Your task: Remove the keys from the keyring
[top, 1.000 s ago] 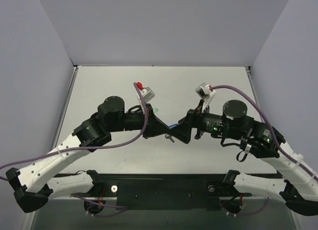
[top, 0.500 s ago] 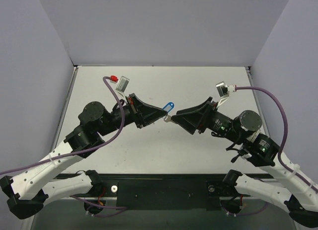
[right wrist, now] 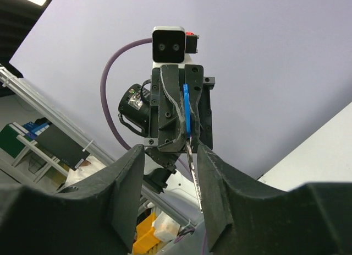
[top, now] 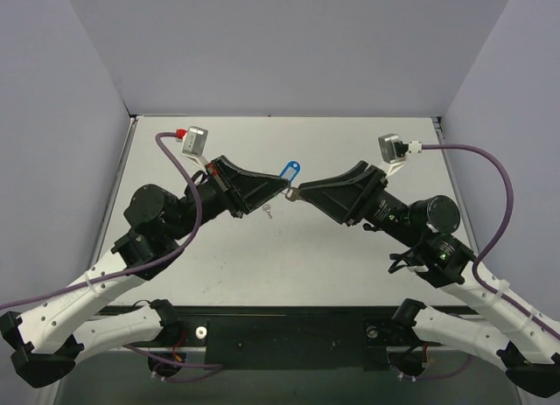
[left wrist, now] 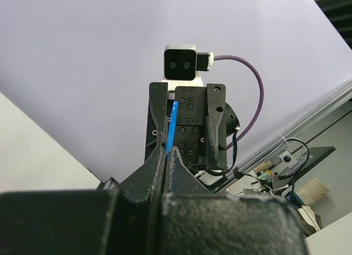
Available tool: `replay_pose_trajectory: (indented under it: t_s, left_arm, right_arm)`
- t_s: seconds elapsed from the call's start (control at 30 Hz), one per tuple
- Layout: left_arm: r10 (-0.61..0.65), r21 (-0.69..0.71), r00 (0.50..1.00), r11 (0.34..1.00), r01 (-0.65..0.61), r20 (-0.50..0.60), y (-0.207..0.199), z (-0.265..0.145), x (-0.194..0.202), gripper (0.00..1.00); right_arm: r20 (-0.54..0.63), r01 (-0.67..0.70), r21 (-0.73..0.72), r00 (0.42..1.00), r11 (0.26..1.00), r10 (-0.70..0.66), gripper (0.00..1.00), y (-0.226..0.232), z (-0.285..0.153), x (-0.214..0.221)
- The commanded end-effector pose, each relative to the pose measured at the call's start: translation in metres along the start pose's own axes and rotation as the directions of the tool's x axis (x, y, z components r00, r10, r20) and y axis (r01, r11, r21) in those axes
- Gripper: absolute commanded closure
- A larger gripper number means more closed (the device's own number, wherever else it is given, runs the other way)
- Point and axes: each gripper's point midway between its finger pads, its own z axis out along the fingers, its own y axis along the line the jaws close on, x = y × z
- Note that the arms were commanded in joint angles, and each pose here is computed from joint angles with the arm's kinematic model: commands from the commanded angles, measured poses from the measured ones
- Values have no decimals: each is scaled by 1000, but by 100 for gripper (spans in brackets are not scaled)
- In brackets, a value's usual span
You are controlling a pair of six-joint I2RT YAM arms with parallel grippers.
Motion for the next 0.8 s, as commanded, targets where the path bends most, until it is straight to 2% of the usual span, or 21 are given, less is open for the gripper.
replay_pose_trajectory:
  t_s: [0.0, 0.77]
  left_arm:
    - [-14, 72, 998, 997, 9, 68, -19, 2, -16, 100]
    - [-21, 95, 998, 995, 16, 59, -21, 3, -12, 100]
  right_arm:
    - [49, 4, -115, 999, 993, 2, 65, 27, 3, -14]
    - [26, -8, -55, 1000, 998, 9, 79, 4, 17, -6]
